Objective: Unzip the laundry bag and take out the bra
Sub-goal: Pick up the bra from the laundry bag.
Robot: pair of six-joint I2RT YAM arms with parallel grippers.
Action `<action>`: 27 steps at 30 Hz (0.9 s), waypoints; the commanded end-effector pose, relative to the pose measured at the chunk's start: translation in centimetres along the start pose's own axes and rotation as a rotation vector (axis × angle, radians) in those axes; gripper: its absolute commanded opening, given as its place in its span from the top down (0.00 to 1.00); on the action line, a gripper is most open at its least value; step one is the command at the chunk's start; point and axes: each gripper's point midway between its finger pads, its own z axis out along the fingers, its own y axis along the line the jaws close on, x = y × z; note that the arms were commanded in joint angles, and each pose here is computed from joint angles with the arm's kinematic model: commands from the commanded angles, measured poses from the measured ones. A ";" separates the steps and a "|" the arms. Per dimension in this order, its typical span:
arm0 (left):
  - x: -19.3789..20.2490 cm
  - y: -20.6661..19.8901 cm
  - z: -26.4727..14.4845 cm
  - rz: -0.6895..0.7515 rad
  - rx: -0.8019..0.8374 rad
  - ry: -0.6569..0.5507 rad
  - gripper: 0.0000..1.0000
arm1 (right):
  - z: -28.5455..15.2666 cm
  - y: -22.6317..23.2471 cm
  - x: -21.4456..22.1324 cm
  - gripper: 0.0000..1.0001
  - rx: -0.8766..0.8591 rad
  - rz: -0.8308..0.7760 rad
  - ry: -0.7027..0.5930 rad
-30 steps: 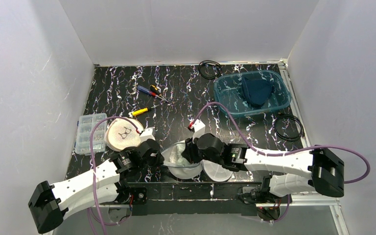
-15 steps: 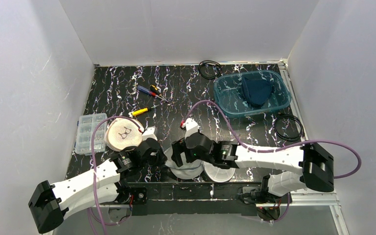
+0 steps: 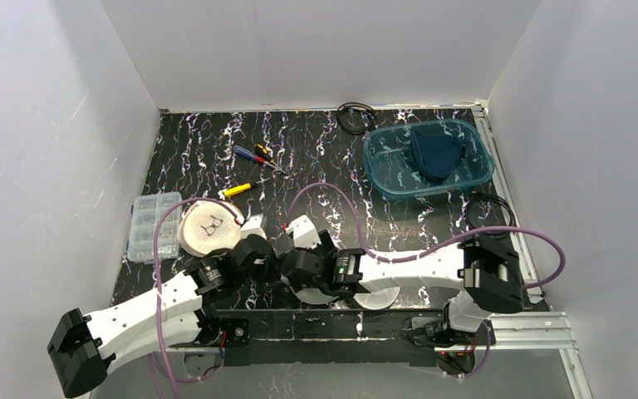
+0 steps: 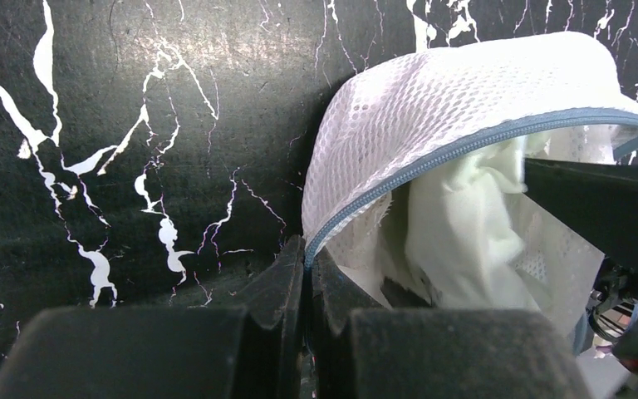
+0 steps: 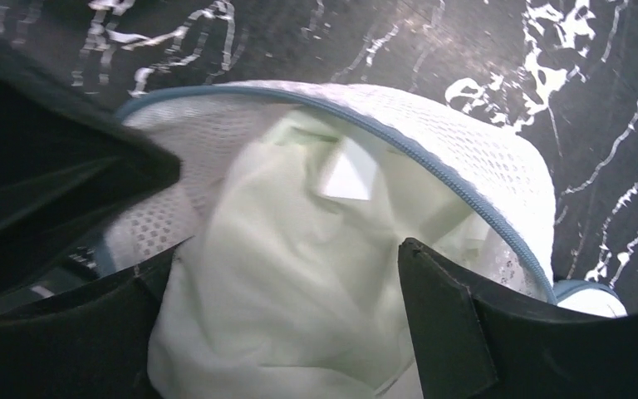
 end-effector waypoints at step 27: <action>0.2 0.5 -0.3 -0.004 0.004 -0.005 1.00 | -7.1 -1.4 -3.2 0.99 -0.267 -0.013 -0.245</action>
